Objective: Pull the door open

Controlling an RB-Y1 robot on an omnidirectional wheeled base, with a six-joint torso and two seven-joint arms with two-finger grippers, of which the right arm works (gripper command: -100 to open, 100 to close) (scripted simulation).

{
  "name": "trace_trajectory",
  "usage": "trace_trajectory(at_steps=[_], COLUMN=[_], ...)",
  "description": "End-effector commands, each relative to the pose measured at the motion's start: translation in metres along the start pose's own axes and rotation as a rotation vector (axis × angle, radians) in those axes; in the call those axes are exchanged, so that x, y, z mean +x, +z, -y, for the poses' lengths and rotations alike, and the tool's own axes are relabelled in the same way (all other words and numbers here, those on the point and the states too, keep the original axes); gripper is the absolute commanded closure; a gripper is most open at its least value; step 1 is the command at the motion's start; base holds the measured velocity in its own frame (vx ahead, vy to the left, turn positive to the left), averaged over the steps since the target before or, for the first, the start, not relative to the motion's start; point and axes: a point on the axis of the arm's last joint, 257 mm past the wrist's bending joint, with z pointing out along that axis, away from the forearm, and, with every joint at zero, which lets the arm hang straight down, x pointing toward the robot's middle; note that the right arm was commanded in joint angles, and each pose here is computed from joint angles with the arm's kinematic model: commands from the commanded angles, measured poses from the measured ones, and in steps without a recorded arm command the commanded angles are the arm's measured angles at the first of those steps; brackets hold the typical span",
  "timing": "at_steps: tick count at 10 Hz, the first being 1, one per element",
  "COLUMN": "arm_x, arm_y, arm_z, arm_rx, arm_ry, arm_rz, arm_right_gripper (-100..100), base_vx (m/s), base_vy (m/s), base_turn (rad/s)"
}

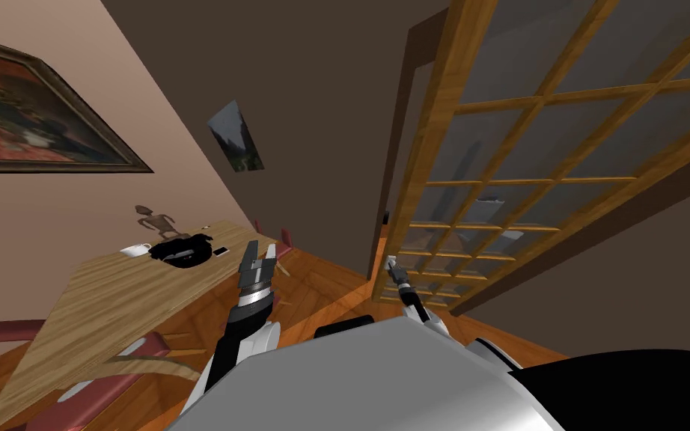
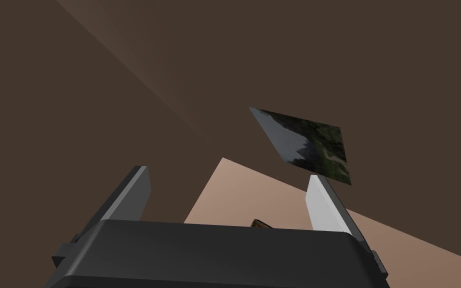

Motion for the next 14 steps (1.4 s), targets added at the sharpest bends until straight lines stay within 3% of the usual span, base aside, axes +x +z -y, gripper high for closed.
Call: trace_trajectory(at_steps=[1,3,4,9,10,11,14], arm_x=[-0.002,-0.003,-0.005,-0.002,-0.002,-0.004,-0.003], arm_y=[-0.0057,-0.0061,-0.0136,-0.0334,-0.0299,-0.0409,-0.0552], arm_z=[0.006,0.008,0.011,0.015,0.015,0.015,0.013], arm_rx=[0.035,0.04,0.074,0.174,0.163,0.192,0.236], arm_ry=[0.004,0.002,0.003,0.005,0.002,0.003,0.003], arm_rz=[0.004,0.007,0.008,0.004,0.003,0.006,0.003], arm_right_gripper=[100,100,100,100,100,100,100], base_vx=[-0.262,-0.152,-0.197,-0.256,-0.111,-0.172,-0.207], base_vy=[-0.04,-0.021,0.003,-0.054,-0.01,-0.027,-0.085], base_turn=[0.068,0.032,0.097,0.094,0.011,0.131,0.135])
